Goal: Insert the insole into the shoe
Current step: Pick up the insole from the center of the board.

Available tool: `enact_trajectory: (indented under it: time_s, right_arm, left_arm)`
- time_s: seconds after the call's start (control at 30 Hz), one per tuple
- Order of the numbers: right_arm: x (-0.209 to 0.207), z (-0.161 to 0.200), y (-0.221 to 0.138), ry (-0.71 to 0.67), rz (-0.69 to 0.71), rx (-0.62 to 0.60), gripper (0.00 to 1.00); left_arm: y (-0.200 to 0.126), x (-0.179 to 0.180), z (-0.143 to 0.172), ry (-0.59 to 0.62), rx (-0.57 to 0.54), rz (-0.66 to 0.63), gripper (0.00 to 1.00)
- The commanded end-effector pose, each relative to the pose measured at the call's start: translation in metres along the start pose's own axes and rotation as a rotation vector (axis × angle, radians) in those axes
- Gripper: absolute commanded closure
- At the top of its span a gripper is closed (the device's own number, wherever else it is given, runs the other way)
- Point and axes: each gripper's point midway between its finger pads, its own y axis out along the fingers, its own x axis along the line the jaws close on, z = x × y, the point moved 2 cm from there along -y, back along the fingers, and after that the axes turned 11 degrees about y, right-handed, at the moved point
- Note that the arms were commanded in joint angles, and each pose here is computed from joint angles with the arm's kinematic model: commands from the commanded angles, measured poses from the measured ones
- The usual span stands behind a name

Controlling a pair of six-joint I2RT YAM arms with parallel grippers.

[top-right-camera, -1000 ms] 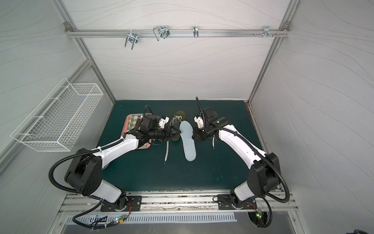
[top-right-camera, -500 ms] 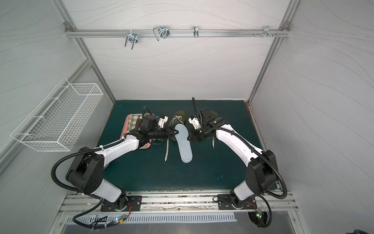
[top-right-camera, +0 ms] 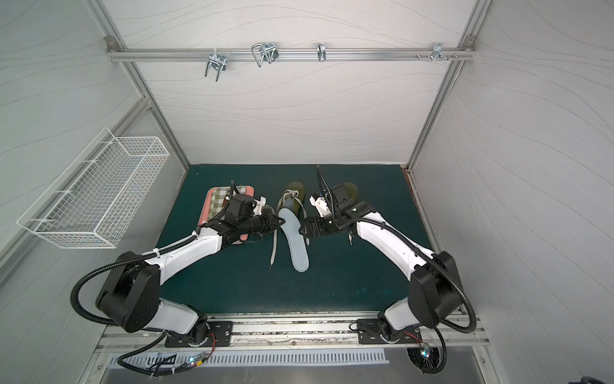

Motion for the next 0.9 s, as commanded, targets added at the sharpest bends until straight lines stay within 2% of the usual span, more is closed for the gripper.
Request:
enact_trajectory:
  time_s: [0.0,0.13,0.23,0.33,0.5,0.87]
  right_arm:
    - [0.013,-0.010,-0.011,-0.123,-0.003,-0.179,0.01]
    - [0.029,0.000,-0.007,-0.193,-0.079,-0.268,0.01]
    - [0.037,0.010,0.005,-0.256,-0.037,-0.301,0.01]
    - [0.046,0.018,0.019,-0.271,-0.035,-0.275,0.01]
    - [0.048,0.021,0.040,-0.168,-0.063,-0.225,0.01]
    - [0.054,0.030,0.077,-0.151,-0.098,-0.144,0.01]
  left_arm:
    - [-0.011,0.005,-0.010,-0.068,-0.061,-0.068,1.00]
    - [-0.023,0.012,-0.012,-0.097,-0.103,-0.141,1.00]
    - [-0.027,0.013,-0.011,-0.124,-0.109,-0.149,1.00]
    - [-0.029,0.014,-0.008,-0.149,-0.107,-0.146,1.00]
    - [-0.037,0.017,-0.006,-0.198,-0.148,-0.125,1.00]
    - [-0.041,0.017,-0.010,-0.221,-0.151,-0.103,1.00]
